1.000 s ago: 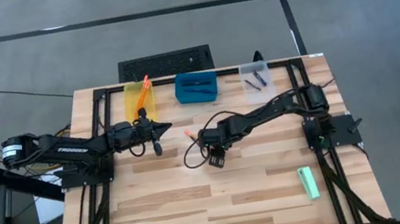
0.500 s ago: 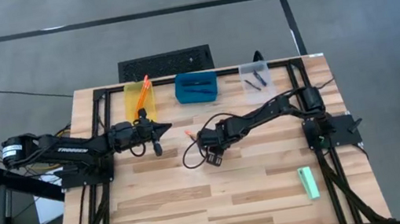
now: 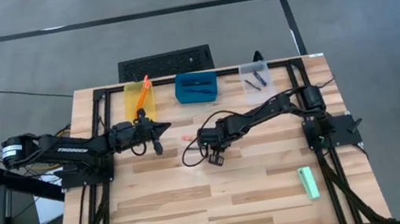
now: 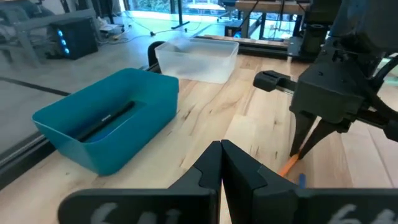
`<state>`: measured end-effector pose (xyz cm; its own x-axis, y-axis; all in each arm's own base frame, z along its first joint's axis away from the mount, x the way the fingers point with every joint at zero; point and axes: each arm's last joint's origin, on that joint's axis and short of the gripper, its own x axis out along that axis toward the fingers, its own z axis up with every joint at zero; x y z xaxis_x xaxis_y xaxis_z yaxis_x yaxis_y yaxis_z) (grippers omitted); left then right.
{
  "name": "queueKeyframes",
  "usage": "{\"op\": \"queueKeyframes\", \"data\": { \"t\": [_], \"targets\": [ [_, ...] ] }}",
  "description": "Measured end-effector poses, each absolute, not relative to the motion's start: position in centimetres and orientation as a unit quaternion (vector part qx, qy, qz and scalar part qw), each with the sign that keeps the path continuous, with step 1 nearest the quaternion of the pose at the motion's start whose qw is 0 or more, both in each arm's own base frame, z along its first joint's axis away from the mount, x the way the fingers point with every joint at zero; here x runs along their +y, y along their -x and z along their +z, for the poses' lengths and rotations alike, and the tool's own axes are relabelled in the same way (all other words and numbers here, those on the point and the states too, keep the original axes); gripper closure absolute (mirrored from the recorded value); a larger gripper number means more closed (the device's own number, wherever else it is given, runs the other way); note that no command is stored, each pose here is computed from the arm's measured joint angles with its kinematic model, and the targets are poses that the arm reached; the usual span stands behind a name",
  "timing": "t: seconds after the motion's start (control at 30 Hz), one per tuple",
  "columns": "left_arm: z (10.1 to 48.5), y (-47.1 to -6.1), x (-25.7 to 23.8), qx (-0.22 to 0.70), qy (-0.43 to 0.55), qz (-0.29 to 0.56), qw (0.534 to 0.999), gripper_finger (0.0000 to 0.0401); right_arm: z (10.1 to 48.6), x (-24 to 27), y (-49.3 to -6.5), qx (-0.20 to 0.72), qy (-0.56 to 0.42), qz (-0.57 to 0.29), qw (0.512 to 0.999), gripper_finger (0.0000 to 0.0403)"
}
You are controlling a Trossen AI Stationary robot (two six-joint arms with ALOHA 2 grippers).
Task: Sort crayons/erasers/pens/pencils in bins
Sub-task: Put the orange pencil into the transparent yellow bin
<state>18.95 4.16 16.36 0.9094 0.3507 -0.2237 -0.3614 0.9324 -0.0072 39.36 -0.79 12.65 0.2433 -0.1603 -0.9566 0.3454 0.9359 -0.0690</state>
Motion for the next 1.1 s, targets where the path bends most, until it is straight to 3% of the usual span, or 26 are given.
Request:
{"op": "queueKeyframes", "data": {
  "t": [0.33,0.53,0.87,1.1],
  "targets": [
    [16.4,-19.0,4.1,0.11,0.026,0.178,0.978,0.0401,13.5,-1.5,-36.4,0.551,-0.083,-0.169,0.813,0.0394],
    [16.6,-19.0,4.1,0.097,0.036,0.17,0.98,0.0401,13.2,-2.6,-33.5,0.467,-0.125,-0.182,0.856,0.0397],
    [18.2,-19.2,4.2,0.001,0.127,0.135,0.983,0.0399,15.6,-5.0,-32.8,0.292,-0.172,-0.164,0.927,0.0397],
    [19.2,-19.4,5.1,-0.031,0.192,0.101,0.976,0.0337,18.9,-6.3,-33.8,0.142,-0.195,-0.115,0.964,0.0398]
  ]
}}
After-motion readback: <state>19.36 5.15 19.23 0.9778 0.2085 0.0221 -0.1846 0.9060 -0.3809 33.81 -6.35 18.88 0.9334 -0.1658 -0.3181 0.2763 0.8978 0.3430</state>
